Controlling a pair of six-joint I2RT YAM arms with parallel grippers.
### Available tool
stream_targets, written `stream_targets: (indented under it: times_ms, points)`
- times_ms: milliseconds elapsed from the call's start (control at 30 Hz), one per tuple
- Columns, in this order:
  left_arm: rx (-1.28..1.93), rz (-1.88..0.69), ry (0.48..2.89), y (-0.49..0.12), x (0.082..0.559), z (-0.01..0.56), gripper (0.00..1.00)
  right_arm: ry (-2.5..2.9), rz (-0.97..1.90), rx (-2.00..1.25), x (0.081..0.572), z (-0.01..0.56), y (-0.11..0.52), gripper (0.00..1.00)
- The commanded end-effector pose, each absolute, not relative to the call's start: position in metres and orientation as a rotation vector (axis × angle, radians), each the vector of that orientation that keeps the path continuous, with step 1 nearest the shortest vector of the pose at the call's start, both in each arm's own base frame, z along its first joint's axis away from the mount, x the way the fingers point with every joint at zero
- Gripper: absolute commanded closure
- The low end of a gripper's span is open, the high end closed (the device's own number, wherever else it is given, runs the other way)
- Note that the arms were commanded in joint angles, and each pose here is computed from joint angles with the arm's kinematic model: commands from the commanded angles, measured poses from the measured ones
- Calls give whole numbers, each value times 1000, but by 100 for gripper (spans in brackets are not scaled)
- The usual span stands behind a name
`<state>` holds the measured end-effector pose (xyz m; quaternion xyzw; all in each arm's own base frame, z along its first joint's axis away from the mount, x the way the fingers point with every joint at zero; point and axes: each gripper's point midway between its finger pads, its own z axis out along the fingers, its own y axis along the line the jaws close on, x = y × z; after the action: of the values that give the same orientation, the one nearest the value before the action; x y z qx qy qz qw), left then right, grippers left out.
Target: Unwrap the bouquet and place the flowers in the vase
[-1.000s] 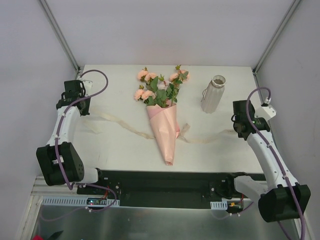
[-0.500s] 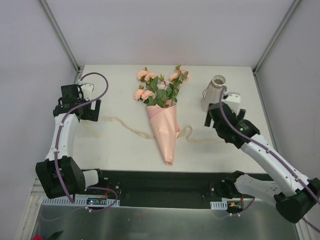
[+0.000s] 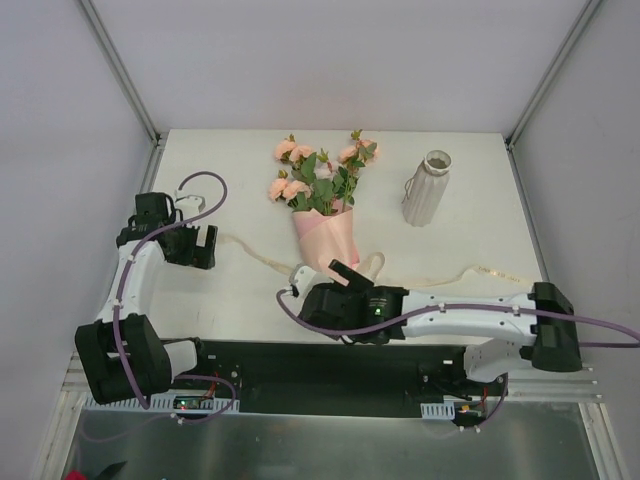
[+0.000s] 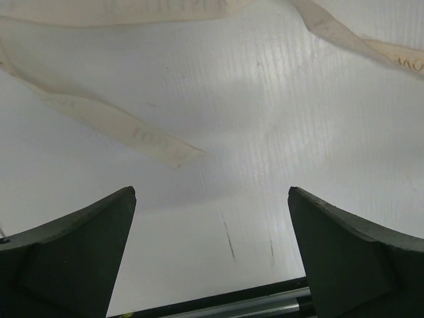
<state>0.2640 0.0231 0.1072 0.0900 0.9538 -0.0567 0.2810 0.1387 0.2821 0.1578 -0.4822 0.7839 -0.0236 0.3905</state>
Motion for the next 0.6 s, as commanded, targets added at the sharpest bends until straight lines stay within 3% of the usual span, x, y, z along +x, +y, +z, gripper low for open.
stream_targets:
  times_ms: [0, 267, 567]
  points:
    - [230, -246, 2578, 10, 256, 95, 1, 1916, -89, -1371, 136, 145, 312, 0]
    - [249, -205, 2531, 12, 254, 106, 1, 1871, -272, -1535, 137, 90, 330, 1]
    - [247, -189, 2511, 14, 255, 113, 1, 1780, -671, -1541, 165, 76, 312, 1]
